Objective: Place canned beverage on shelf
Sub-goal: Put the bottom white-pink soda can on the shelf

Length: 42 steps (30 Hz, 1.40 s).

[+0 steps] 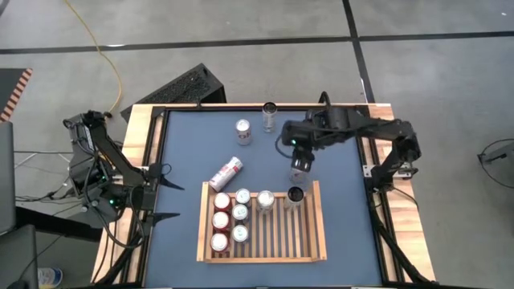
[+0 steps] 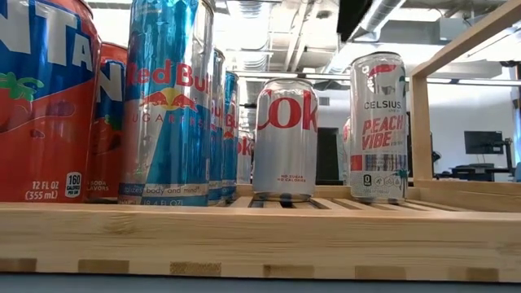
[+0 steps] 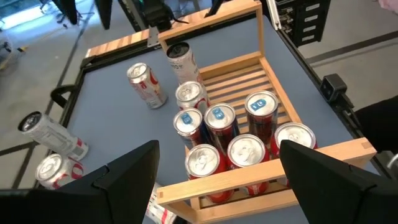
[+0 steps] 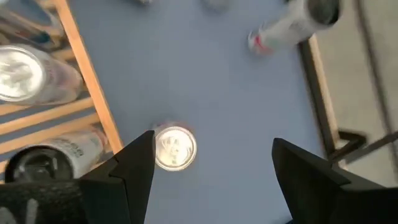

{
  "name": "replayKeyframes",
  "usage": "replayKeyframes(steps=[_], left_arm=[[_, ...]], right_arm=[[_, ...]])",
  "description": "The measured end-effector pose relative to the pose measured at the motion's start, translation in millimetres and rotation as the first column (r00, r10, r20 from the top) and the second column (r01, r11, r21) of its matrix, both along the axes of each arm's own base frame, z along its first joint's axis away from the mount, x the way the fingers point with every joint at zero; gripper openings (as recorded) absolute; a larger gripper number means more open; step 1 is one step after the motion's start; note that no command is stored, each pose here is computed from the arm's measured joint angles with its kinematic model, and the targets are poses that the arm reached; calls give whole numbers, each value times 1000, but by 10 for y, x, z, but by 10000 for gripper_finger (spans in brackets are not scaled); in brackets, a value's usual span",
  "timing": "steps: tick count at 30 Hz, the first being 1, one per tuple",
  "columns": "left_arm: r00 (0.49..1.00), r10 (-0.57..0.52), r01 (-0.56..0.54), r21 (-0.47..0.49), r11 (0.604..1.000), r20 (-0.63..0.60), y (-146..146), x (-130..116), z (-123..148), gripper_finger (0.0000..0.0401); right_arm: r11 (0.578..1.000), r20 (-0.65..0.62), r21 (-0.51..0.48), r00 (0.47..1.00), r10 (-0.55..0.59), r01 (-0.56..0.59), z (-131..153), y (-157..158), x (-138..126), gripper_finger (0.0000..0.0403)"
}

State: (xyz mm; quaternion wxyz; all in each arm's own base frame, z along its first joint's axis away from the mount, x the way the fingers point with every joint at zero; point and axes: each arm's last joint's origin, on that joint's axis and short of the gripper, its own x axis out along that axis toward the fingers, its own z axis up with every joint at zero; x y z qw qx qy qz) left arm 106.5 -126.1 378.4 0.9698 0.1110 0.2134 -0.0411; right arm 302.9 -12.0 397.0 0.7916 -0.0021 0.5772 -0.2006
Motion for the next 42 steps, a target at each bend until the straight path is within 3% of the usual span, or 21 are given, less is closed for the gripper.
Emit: replayKeyframes(steps=[8, 11, 15, 22, 42], left_arm=[[1000, -4, 4, -3, 1000, -3, -1, 0, -1, 320], [1000, -5, 5, -2, 1000, -3, -2, 0, -1, 320], [1000, -3, 3, -5, 1000, -4, -1, 0, -1, 320], [1000, -7, 7, 4, 1000, -4, -1, -1, -2, 320], [1000, -8, 8, 26, 1000, -17, 10, -8, -19, 320]], right_arm=[[995, -186, 96, 982, -16, 34, -509, -200, 45, 286], [992, -188, 116, 982, -27, 50, -669, -234, 59, 286], [988, -181, 145, 983, -21, 47, -732, -235, 16, 286], [977, -235, 135, 953, 191, -163, -889, -166, 27, 286], [958, -154, 124, 949, 275, -257, -924, -157, 135, 286]])
